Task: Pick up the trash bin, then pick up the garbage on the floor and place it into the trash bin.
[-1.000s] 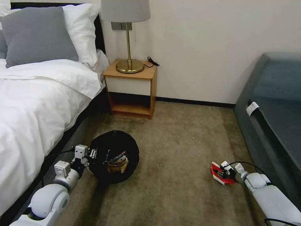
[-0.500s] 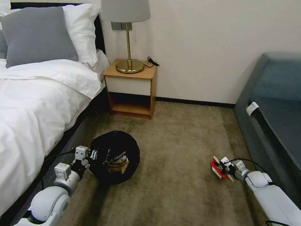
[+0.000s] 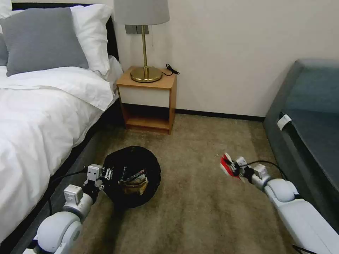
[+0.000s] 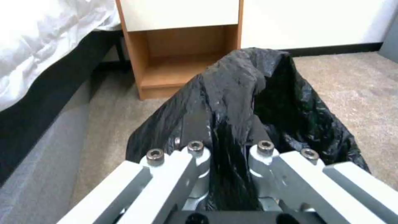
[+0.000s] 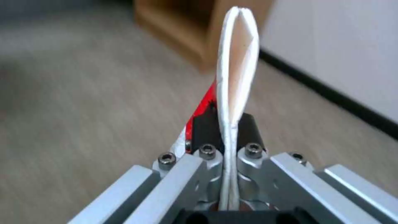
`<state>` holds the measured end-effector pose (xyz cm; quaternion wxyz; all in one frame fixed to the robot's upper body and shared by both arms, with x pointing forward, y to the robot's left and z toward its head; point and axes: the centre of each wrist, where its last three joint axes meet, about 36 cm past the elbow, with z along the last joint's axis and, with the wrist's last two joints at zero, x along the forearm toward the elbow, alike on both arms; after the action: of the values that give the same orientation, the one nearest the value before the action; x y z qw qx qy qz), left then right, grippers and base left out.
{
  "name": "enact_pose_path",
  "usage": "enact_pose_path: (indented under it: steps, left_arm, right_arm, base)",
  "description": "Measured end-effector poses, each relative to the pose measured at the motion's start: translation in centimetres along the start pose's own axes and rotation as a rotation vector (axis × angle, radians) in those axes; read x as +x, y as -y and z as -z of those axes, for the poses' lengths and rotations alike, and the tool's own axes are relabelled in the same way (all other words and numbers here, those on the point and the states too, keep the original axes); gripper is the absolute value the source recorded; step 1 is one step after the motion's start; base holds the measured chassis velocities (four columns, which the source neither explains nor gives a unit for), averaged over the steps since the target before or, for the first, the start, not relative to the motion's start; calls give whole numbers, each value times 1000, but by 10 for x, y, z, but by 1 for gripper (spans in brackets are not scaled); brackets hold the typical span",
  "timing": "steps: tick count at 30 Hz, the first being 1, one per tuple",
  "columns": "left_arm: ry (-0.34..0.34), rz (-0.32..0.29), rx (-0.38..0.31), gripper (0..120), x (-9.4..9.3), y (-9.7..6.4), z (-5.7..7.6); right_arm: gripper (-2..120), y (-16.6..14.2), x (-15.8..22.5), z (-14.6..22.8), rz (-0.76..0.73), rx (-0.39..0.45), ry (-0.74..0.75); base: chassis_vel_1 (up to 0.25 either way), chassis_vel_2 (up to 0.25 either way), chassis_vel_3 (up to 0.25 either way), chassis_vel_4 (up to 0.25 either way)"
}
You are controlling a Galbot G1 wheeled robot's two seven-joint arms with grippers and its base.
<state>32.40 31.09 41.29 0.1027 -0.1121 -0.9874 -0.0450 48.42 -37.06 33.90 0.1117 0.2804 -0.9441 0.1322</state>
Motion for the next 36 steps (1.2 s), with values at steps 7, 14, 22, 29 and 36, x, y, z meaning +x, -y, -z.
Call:
enact_pose_path:
  steps: [7,14,22,29,36]
  left_arm:
    - [0,-7,16,7,-1,14,-1]
    - [-2,-13,24,7,-3,28,-7]
    - [4,-22,35,7,-4,42,-9]
    - [15,-31,43,7,-2,48,-6]
    - [16,-37,55,7,1,53,-6]
  right_arm:
    - [0,-52,-14,38,61,-102,160]
    - [0,-108,-22,65,182,-215,274]
    - [0,-178,-36,81,324,-347,350]
    - [0,-213,-55,73,367,-389,330]
    - [1,-220,-64,56,394,-367,279]
  base:
    - [0,0,0,0]
    - [0,0,0,0]
    - [0,0,0,0]
    - [0,0,0,0]
    - [0,0,0,0]
